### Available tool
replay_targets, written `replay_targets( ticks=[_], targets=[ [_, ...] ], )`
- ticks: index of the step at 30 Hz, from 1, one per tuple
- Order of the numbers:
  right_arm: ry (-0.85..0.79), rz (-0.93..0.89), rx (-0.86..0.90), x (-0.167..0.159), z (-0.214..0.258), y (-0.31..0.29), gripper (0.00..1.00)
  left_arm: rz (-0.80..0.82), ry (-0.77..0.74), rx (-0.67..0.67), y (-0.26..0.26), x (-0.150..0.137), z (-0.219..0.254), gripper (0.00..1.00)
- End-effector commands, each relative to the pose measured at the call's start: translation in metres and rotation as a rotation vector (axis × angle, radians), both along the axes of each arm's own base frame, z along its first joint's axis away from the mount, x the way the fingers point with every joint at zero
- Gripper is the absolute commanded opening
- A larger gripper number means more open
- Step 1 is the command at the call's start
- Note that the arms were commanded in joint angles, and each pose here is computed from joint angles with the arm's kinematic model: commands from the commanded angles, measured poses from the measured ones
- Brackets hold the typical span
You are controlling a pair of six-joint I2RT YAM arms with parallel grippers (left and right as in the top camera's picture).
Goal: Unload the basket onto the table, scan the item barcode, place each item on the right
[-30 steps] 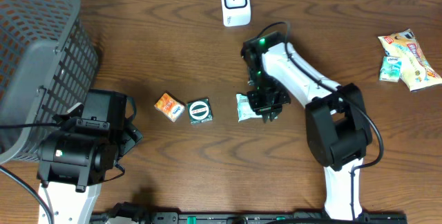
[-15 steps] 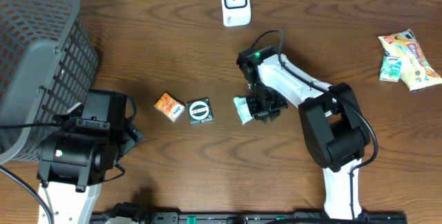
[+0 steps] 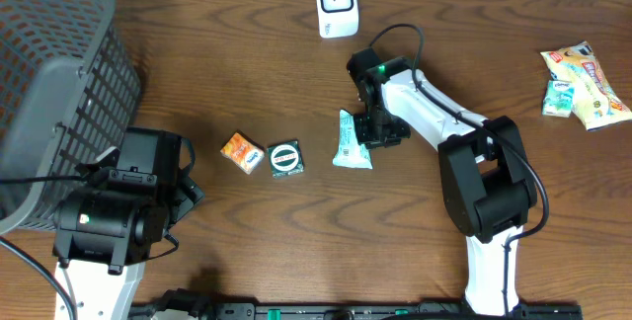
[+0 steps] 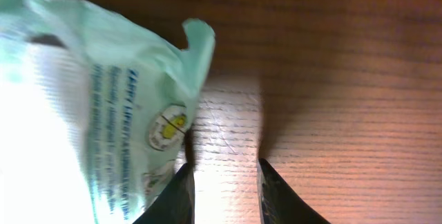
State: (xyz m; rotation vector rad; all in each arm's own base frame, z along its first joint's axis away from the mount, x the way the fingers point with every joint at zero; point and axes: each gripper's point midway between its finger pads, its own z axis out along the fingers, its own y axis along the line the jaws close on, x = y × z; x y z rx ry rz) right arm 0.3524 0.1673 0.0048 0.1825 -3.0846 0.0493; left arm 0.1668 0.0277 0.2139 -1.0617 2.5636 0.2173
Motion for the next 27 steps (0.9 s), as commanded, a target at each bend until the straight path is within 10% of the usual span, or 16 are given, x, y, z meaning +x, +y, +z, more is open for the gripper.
replay_targets(
  ticks=[1, 8, 15, 19, 27],
  targets=[
    [-0.021, -0.020, 0.032, 0.012, 0.013, 0.007, 0.25, 0.016, -0.026, 0.009, 0.003, 0.001, 0.007, 0.98],
    [-0.010, -0.043, 0.027, 0.019, 0.040, 0.000, 0.31, 0.016, -0.026, 0.009, 0.003, 0.001, 0.007, 0.98],
    [-0.006, -0.100, 0.114, 0.031, 0.052, -0.006, 0.63, 0.016, -0.025, 0.010, 0.003, 0.001, 0.007, 0.98],
    [0.035, -0.106, 0.285, 0.036, 0.057, -0.003, 0.99, 0.016, -0.026, 0.010, 0.003, 0.001, 0.007, 0.98],
    [0.042, -0.035, 0.539, 0.043, 0.068, 0.009, 0.98, 0.016, -0.026, 0.009, 0.003, 0.001, 0.007, 0.98]
  ],
)
